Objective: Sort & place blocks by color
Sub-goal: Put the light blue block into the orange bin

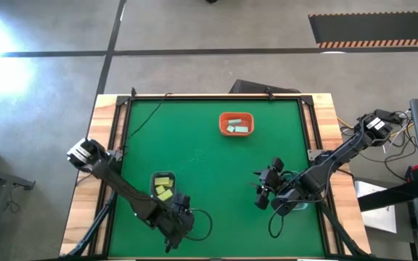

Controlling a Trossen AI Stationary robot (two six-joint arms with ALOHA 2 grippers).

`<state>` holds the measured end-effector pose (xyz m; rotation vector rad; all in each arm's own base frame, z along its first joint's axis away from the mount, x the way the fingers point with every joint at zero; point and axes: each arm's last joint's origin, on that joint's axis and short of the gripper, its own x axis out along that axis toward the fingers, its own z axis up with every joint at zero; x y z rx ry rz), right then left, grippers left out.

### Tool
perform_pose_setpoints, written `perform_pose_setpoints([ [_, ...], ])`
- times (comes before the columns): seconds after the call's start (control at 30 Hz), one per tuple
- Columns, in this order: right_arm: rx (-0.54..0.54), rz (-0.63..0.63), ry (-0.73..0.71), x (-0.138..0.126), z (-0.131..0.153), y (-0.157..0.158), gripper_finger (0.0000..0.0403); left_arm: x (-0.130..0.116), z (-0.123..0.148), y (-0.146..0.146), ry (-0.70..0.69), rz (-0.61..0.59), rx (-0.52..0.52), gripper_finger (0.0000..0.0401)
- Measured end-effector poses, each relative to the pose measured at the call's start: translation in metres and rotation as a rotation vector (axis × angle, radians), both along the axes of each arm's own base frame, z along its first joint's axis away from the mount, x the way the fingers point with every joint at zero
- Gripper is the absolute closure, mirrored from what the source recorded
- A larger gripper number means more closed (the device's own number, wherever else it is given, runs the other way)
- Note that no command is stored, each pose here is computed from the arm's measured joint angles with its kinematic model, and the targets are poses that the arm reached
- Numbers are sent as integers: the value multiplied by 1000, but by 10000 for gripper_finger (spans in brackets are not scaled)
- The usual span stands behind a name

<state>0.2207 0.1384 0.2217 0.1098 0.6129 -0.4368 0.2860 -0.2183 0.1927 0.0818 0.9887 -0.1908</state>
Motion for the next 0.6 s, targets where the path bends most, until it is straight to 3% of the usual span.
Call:
perform_pose_setpoints([
  [0.2,-19,15,10,0,0,0,216,4,-25,-13,63,62,-8,125],
  [0.6,-31,28,20,0,-1,0,216,2,-31,-15,89,101,-46,129],
])
